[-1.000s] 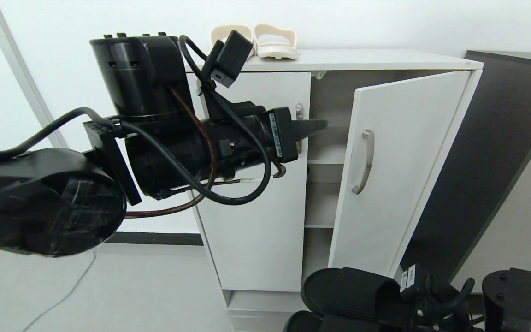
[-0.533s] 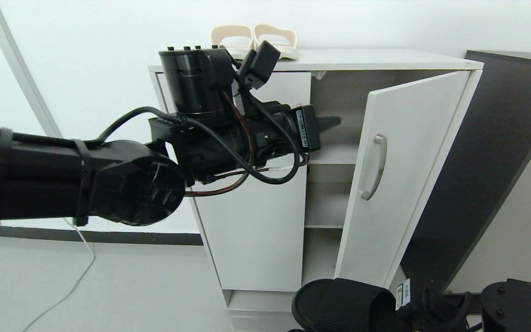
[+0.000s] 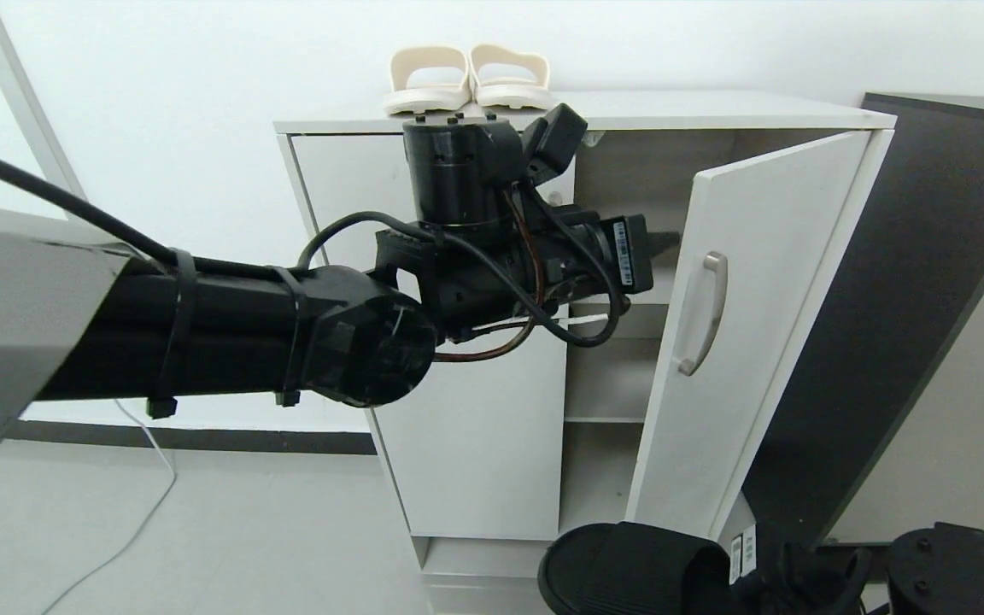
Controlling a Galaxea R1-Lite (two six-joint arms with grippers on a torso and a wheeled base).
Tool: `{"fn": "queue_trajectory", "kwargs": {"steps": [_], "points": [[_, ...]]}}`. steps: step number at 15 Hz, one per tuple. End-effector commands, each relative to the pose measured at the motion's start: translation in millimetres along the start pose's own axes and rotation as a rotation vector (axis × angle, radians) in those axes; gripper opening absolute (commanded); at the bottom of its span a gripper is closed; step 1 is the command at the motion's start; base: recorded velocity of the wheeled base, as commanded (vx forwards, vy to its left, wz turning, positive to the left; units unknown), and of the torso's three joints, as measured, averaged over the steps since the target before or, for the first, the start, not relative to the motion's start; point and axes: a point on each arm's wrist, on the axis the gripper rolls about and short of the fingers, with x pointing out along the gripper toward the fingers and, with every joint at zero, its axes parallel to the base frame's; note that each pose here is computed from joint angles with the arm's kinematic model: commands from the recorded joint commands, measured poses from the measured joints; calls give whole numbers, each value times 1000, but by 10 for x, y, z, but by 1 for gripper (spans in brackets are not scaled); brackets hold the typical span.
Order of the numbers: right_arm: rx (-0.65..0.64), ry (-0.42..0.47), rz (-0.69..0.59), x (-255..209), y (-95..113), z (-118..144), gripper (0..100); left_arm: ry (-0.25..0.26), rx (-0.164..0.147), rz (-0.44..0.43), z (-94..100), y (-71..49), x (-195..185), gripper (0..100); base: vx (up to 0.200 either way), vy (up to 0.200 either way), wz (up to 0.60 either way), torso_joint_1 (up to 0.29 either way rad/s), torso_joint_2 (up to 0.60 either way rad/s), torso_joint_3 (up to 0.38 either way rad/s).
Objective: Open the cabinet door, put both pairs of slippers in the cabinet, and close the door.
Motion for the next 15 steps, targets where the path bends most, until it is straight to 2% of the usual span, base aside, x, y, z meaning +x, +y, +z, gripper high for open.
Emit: {"fn": "queue_trajectory", "kwargs": {"steps": [1, 3, 5, 7, 9, 10, 11, 12, 13, 14, 15], "points": [[-1, 9, 9, 7, 18, -18, 0, 9, 0, -28, -27, -144, -11, 0, -200, 0, 0, 2, 2, 2], [-4, 17, 18, 8, 40, -32, 0, 25, -1, -90, -52, -417, -65, 0, -200, 0, 0, 17, 7, 0], [-6, 19, 24, 8, 52, -36, 0, 22, 0, -140, -101, -594, -65, 0, -200, 0, 0, 0, 5, 27], [-6, 17, 23, 4, 53, -36, 0, 10, 2, -139, -111, -590, -69, 0, -200, 0, 0, -5, 7, -2], [-6, 14, 21, 8, 49, -32, 0, -15, 13, -77, -2, -394, -192, 0, 0, 0, 0, 0, 0, 0], [-3, 10, 10, 13, 31, -22, 0, -39, 23, -38, 116, -328, -363, 0, 0, 0, 0, 0, 0, 0], [7, 1, -35, 41, -27, 4, 0, -65, 39, 15, 233, -317, -633, 0, 0, 0, 0, 0, 0, 0], [20, -12, -113, 112, -112, 48, 0, -85, 79, 93, 351, -322, -1023, 0, 0, 0, 0, 0, 0, 0], [37, -24, -201, 170, -188, 82, 0, -81, 127, 202, 412, -350, -1409, 0, 0, 0, 0, 0, 0, 0], [37, -24, -201, 170, -188, 82, 0, -81, 127, 202, 412, -350, -1409, 0, 0, 0, 0, 0, 0, 0], [113, -91, -402, 314, -306, 225, 0, -74, 228, 514, 364, -566, -2352, 0, 0, 0, 0, 0, 0, 0]]}}
